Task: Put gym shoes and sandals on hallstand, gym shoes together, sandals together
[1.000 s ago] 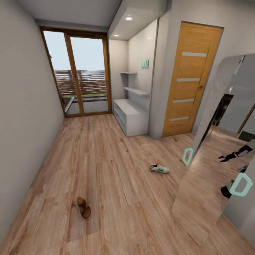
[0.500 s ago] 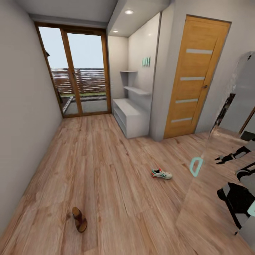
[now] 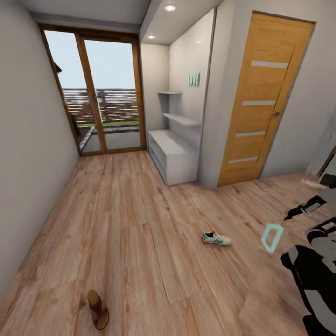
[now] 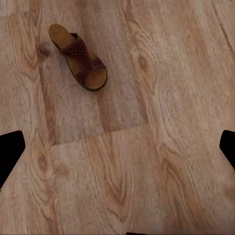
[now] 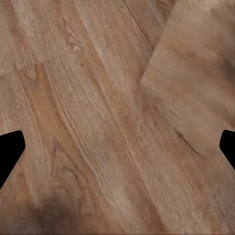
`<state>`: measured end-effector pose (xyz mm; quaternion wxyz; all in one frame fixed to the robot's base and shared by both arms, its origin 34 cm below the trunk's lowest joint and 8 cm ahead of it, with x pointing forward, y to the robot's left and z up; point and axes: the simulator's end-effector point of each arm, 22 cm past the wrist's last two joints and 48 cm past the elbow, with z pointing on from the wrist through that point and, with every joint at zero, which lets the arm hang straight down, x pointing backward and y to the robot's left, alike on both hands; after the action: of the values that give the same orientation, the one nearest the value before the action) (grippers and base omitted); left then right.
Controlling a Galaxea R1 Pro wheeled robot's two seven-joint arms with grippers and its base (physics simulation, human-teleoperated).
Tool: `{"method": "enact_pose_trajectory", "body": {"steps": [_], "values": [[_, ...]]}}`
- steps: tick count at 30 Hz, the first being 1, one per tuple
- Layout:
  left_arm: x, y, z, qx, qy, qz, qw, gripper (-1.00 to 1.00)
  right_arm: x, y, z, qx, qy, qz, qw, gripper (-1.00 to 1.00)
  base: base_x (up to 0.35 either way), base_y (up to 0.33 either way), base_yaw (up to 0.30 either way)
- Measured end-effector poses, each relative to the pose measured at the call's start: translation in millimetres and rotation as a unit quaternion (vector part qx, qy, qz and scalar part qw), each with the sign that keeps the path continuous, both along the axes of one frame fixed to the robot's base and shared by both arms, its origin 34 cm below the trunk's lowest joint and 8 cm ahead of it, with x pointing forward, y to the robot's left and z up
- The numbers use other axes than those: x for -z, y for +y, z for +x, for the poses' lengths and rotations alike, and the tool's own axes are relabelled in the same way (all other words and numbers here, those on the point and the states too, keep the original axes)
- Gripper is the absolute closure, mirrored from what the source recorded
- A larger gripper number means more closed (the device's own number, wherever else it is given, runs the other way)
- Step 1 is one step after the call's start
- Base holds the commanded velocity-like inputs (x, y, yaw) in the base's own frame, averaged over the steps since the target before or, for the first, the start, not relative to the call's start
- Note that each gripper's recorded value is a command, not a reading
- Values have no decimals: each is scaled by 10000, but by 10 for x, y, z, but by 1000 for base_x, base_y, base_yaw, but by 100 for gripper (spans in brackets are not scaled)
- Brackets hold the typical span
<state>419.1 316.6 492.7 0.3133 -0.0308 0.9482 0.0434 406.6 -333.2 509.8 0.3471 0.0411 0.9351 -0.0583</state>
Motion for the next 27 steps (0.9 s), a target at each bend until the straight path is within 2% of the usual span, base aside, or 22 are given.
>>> {"method": "enact_pose_trajectory", "body": {"steps": [16, 27], "values": [[1, 0, -1, -2, 2, 0, 10000, -100, 1, 2, 1, -4, 1, 0, 10000, -100, 306, -91, 0], [0, -1, 8, -6, -5, -3, 10000, -100, 3, 2, 1, -4, 4, 0, 10000, -100, 58, -29, 0]]}}
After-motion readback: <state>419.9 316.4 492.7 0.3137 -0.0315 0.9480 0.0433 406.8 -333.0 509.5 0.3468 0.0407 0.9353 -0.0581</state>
